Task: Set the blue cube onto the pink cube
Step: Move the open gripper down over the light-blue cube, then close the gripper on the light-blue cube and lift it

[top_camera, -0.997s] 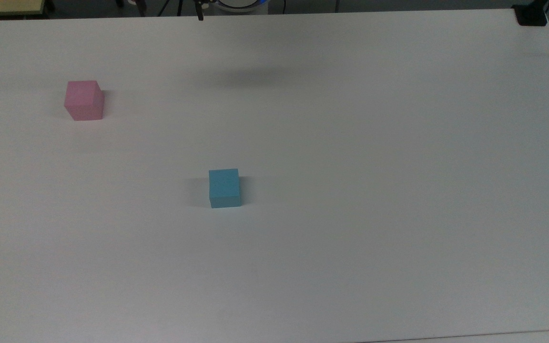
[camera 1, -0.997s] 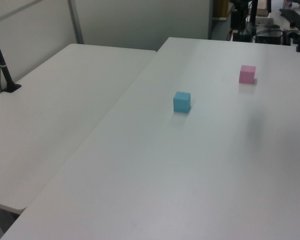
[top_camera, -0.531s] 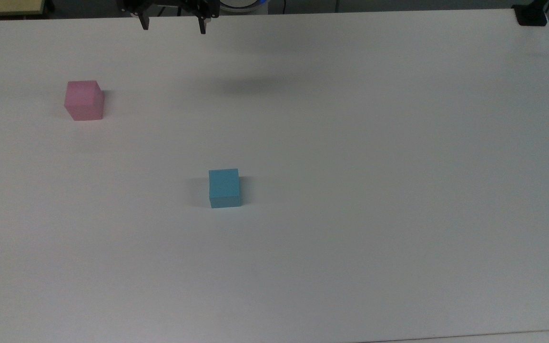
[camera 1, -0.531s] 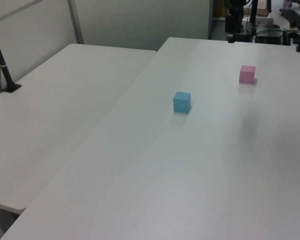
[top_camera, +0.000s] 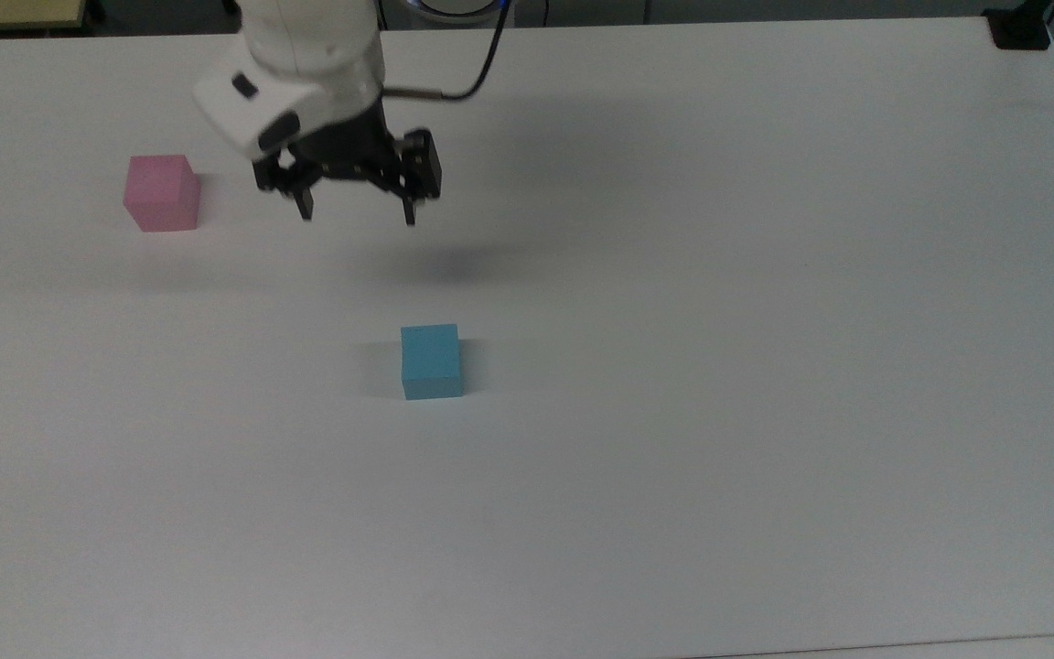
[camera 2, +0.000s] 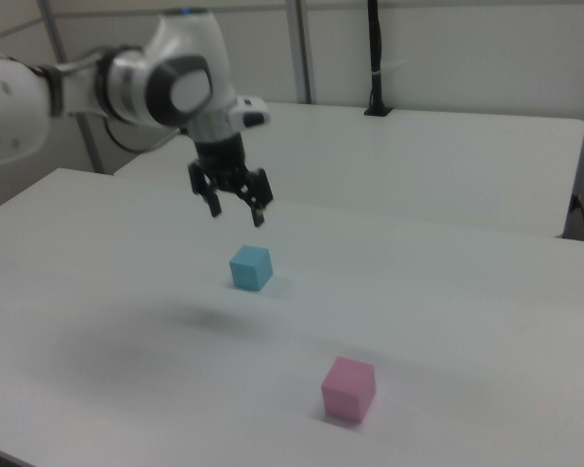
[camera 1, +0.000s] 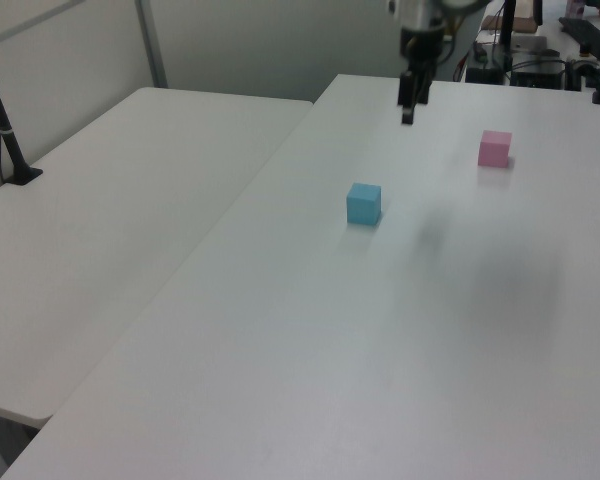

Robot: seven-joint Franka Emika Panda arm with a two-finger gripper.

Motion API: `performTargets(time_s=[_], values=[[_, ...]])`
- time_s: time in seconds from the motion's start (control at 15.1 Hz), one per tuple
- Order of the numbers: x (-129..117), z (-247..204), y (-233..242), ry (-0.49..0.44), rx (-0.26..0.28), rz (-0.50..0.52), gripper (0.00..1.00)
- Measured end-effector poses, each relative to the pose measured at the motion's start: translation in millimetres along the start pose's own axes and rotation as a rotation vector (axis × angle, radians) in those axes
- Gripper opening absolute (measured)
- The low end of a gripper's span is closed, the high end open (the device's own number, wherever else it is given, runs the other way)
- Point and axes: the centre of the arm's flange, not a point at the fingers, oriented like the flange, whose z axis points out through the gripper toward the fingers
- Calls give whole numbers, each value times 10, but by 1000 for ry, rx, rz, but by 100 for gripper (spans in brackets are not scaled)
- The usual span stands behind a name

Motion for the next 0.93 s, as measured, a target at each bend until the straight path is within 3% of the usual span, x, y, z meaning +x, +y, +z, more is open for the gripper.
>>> performTargets(time_s=[0.2, 0.6, 0.93], values=[[338, 658, -302, 7, -13, -44, 100], [546, 1301, -629, 46, -22, -55, 100], [578, 1647, -851, 43, -42, -98, 97]])
